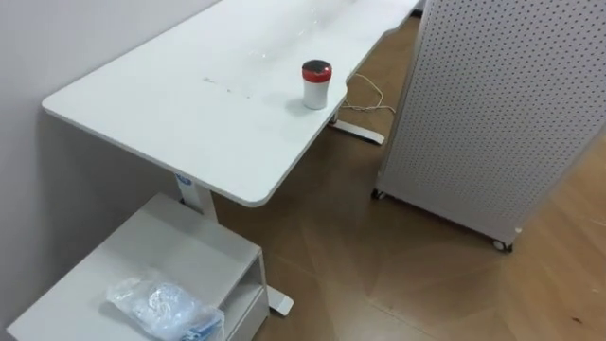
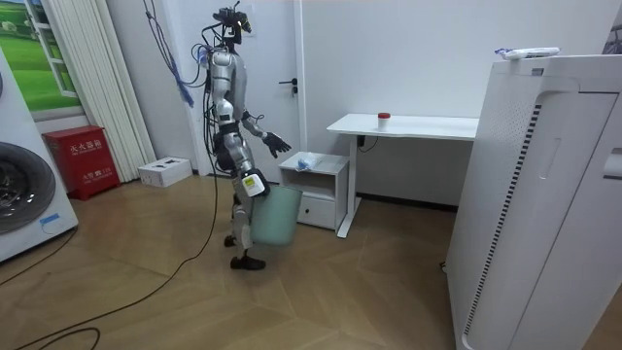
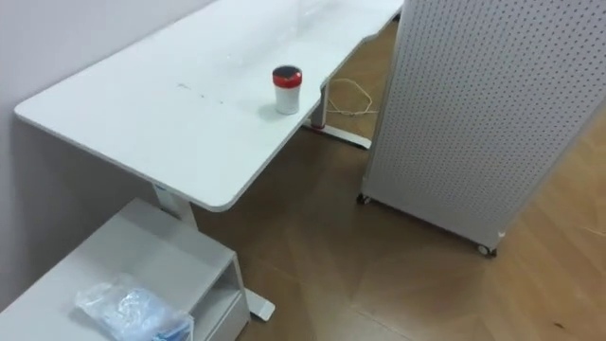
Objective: Pick garbage
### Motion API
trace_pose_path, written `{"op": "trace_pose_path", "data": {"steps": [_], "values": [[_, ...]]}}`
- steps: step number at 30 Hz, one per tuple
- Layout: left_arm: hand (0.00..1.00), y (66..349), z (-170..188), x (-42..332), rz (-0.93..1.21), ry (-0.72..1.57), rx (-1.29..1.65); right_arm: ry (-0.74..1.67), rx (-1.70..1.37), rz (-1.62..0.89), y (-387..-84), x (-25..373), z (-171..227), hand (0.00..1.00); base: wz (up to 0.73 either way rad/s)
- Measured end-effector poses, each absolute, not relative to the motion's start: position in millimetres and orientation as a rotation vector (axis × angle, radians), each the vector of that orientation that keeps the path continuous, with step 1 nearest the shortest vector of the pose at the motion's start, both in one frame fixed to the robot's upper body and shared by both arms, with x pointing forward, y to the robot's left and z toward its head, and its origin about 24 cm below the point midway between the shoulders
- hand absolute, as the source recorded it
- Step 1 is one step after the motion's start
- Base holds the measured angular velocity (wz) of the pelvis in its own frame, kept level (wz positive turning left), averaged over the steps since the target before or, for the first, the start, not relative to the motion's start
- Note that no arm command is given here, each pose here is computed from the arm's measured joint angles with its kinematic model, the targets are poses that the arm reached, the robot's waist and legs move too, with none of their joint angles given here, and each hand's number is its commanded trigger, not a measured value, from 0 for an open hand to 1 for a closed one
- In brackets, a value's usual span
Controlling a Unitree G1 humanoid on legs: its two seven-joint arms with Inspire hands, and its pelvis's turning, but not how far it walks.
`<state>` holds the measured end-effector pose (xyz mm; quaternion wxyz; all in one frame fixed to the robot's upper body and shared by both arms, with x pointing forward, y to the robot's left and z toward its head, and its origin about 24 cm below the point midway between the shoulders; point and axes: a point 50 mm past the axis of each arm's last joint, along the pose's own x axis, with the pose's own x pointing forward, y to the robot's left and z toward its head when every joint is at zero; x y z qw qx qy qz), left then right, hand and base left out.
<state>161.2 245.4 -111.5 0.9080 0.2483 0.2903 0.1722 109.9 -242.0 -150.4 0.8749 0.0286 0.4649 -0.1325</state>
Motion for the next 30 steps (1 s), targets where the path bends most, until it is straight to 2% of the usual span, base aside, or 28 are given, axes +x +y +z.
{"op": "trace_pose_path", "data": {"steps": [6, 15, 24, 30], "values": [[0.0, 241.5, -81.4, 209.9, 0.461, 0.391, 0.516, 0.922, 0.055, -0.23, -232.2, 139.0, -144.9, 1.0, -0.03], [0.0, 229.4, -50.2, 259.5, 0.513, 0.242, 0.503, 0.836, 0.039, -0.186, -224.3, 179.2, -130.7, 1.0, -0.01], [0.0, 234.2, -30.0, 281.2, 0.599, 0.169, 0.517, 0.739, 0.021, -0.176, -219.4, 204.2, -116.6, 1.0, -0.04], [0.0, 240.2, -27.1, 281.6, 0.64, 0.156, 0.528, 0.676, 0.039, -0.151, -209.0, 216.6, -108.3, 1.0, 0.0]]}}
